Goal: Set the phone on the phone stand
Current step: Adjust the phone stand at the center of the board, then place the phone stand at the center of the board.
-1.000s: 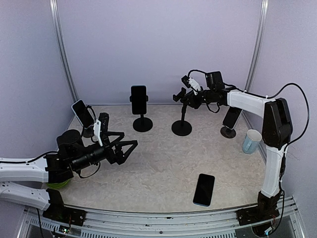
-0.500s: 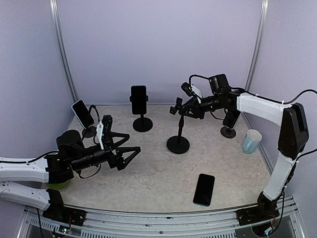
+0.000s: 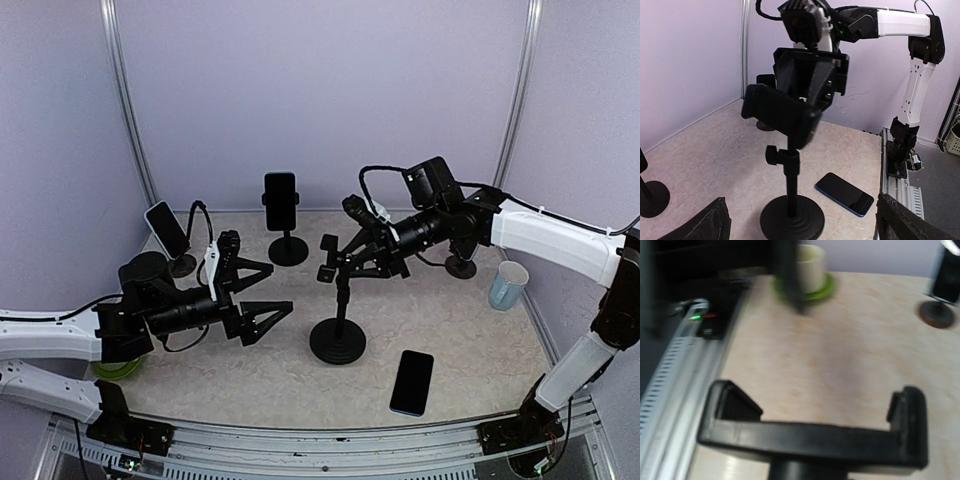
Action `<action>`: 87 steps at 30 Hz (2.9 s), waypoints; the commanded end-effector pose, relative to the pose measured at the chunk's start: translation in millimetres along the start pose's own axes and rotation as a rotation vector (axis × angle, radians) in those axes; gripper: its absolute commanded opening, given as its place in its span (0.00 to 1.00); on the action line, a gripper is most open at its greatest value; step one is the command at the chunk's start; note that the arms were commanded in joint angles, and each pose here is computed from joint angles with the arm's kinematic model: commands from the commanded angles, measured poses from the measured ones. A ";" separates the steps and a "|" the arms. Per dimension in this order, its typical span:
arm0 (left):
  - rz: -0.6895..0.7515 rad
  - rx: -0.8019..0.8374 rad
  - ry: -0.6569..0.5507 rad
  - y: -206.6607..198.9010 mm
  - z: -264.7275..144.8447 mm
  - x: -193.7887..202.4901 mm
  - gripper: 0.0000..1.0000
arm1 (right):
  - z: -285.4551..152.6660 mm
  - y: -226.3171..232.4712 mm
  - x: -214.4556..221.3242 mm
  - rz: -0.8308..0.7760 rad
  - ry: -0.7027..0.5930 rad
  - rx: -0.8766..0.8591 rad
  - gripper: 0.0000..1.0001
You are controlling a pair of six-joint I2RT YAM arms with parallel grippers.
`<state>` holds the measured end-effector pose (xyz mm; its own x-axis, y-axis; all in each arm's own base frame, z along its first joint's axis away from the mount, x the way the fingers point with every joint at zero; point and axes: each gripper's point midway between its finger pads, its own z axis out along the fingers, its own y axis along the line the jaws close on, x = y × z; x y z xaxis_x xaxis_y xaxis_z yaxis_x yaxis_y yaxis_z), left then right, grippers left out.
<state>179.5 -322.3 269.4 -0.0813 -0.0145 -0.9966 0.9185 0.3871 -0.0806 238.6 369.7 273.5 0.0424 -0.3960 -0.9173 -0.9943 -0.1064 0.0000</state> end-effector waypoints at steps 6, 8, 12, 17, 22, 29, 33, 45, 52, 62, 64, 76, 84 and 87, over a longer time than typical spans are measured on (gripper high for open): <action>0.063 0.084 -0.039 -13.1 19.8 -22.5 0.94 | 10.5 52.2 -32.0 -0.100 -0.055 -0.091 0.00; 0.067 0.096 -0.037 -14.5 23.5 -22.5 0.91 | 13.8 57.0 -31.3 -0.102 -0.055 -0.105 0.00; 0.066 0.132 -0.016 -19.4 31.1 -17.9 0.85 | 21.0 61.4 -28.1 -0.101 -0.040 -0.114 0.00; 0.075 0.191 -0.004 -32.9 37.1 -14.8 0.75 | 26.2 63.0 -25.9 -0.094 -0.029 -0.121 0.00; 0.085 0.202 0.015 -36.4 42.6 -8.8 0.66 | 27.0 65.0 -28.6 -0.103 -0.035 -0.127 0.00; 0.091 0.226 0.021 -42.7 48.1 -8.6 0.43 | 29.0 63.4 -26.6 -0.100 -0.026 -0.117 0.00; 0.088 0.231 0.022 -44.1 49.5 -7.3 0.30 | 30.1 60.8 -23.7 -0.100 -0.016 -0.102 0.00; 0.019 0.212 -0.002 -40.5 58.4 -12.0 0.03 | 41.5 47.9 -5.4 -0.102 0.066 -0.020 0.00; 0.001 0.223 -0.001 -41.9 60.3 -11.3 0.10 | 40.3 49.8 -7.4 -0.119 0.059 -0.005 0.00; 0.005 0.182 -0.022 -36.8 48.9 -16.2 0.51 | 35.3 51.6 -11.1 -0.190 0.031 0.009 0.00; 0.013 0.169 -0.030 -35.5 44.0 -19.6 0.56 | 36.2 50.9 -14.2 -0.222 0.021 0.008 0.00; 0.000 -0.001 -0.116 -1.5 -0.4 -39.2 0.73 | 32.2 13.2 -21.2 -0.302 -0.049 0.018 0.00; -0.031 -0.019 -0.146 6.9 -12.5 -39.6 0.73 | 38.0 -7.6 -11.5 -0.275 -0.041 0.020 0.03; -0.032 -0.020 -0.146 7.8 -12.6 -38.3 0.73 | 39.4 -10.2 -7.6 -0.266 -0.035 0.021 0.12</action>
<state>183.6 -311.9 299.9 -0.0632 -0.1236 -0.9903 0.9120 0.3959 -0.1076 241.0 398.7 225.3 0.2098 -0.4438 -0.8712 -0.9751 -0.1604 -0.1531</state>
